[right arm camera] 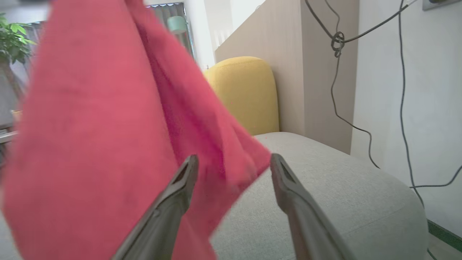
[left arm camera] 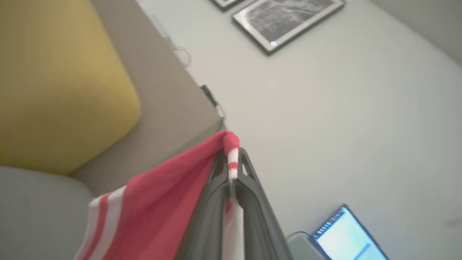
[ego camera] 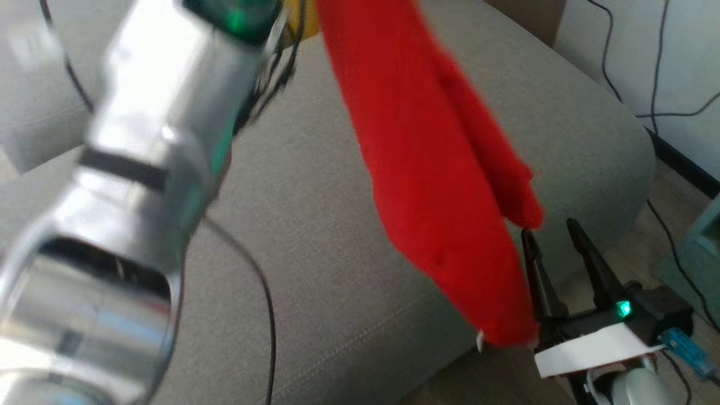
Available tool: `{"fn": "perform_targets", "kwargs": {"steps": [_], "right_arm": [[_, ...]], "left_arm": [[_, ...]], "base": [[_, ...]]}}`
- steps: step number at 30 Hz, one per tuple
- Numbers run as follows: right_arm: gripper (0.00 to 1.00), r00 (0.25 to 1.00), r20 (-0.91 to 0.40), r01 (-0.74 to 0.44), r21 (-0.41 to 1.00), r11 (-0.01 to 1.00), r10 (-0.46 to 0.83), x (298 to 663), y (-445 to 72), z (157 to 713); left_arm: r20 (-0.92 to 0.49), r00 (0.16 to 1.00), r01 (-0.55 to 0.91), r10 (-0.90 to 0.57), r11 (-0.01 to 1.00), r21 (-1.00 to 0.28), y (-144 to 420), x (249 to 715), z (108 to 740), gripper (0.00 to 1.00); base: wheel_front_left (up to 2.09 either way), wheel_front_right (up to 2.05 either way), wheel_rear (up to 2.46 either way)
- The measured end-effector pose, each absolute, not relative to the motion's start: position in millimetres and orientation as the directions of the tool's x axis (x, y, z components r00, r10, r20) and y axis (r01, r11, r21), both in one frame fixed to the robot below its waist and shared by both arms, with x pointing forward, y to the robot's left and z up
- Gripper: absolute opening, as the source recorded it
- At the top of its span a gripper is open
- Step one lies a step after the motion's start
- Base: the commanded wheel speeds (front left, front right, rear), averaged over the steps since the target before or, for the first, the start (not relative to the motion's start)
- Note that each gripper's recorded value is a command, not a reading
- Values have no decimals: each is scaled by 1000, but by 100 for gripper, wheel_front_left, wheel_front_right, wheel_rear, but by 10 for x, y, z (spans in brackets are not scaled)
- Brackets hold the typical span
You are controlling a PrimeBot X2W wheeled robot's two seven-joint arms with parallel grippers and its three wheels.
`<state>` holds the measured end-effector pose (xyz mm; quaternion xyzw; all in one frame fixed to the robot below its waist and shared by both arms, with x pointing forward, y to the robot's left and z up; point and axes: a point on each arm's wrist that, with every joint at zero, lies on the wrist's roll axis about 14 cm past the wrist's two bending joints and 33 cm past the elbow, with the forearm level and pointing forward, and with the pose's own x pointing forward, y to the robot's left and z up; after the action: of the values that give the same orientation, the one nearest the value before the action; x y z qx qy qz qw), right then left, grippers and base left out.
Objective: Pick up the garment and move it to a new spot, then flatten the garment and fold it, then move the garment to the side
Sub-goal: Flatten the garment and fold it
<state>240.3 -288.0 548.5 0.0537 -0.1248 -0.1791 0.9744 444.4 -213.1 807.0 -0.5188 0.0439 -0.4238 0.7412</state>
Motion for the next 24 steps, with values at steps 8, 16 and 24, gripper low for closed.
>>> {"fn": "perform_targets", "kwargs": {"steps": [8, 16, 24], "right_arm": [[100, 929, 194, 297, 115, 948, -315, 2616, -2811, 5410], [100, 976, 71, 197, 122, 973, -207, 2982, -2510, 5046], [100, 990, -24, 141, 221, 965, -140, 3445, -2329, 4732]], "left_arm": [[56, 888, 240, -457, 355, -904, -891, 5207, 6303, 0], [-202, 933, -9, -296, 544, -839, 231, 5109, 4932, 0], [-309, 921, 2, -238, 794, -607, 864, 4801, 4340, 0]], "base": [[0, 0, 0], [0, 0, 0], [0, 0, 0]]}}
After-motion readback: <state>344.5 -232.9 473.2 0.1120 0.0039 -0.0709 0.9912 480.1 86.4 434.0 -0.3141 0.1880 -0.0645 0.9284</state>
